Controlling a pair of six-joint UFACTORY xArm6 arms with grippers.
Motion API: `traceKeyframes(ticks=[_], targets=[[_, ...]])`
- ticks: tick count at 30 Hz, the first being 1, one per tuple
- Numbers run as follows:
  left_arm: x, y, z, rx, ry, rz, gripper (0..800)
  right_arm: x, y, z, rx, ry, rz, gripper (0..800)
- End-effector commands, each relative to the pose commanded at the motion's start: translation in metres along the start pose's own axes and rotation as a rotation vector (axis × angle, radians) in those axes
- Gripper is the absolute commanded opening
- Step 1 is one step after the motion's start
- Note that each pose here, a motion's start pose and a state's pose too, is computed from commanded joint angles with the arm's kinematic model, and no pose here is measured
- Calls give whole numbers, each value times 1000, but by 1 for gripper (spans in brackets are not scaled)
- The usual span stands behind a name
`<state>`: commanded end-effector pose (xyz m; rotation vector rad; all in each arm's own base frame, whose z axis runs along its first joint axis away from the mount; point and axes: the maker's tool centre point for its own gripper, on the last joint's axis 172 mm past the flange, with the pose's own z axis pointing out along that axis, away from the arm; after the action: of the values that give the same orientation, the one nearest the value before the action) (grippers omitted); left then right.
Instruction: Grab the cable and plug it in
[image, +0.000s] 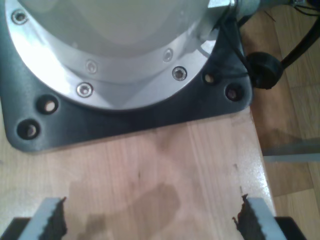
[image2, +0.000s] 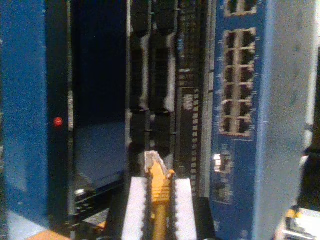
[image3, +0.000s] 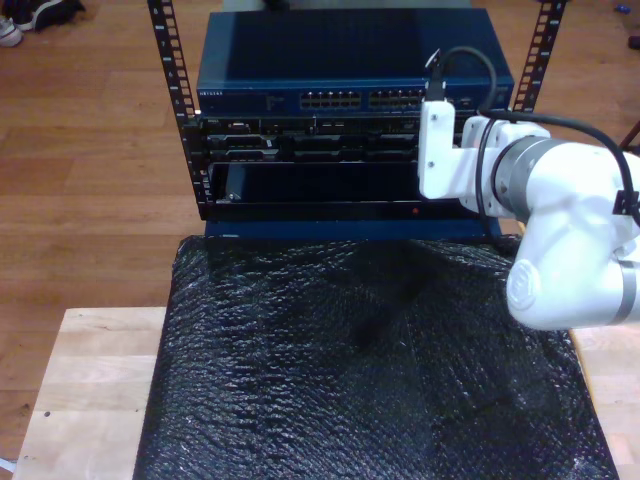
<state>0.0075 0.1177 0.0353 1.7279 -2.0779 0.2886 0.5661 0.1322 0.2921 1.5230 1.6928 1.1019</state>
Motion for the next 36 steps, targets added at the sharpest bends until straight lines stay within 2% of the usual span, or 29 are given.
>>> traceKeyframes(ticks=[5,10,14,25,31,36], targets=[[0,0,0,0,-2,0,800,18,20,8,-69,28,-66,0],[0,0,0,0,-2,0,800,26,12,16,-57,41,-95,0],[0,0,0,0,0,0,800,58,4,14,-73,90,-121,0],[0,0,0,0,-2,0,800,72,26,5,-161,112,-126,0],[0,0,0,0,-2,0,800,73,45,12,-262,109,-113,0],[0,0,0,0,0,0,800,72,53,17,-282,106,-100,0]])
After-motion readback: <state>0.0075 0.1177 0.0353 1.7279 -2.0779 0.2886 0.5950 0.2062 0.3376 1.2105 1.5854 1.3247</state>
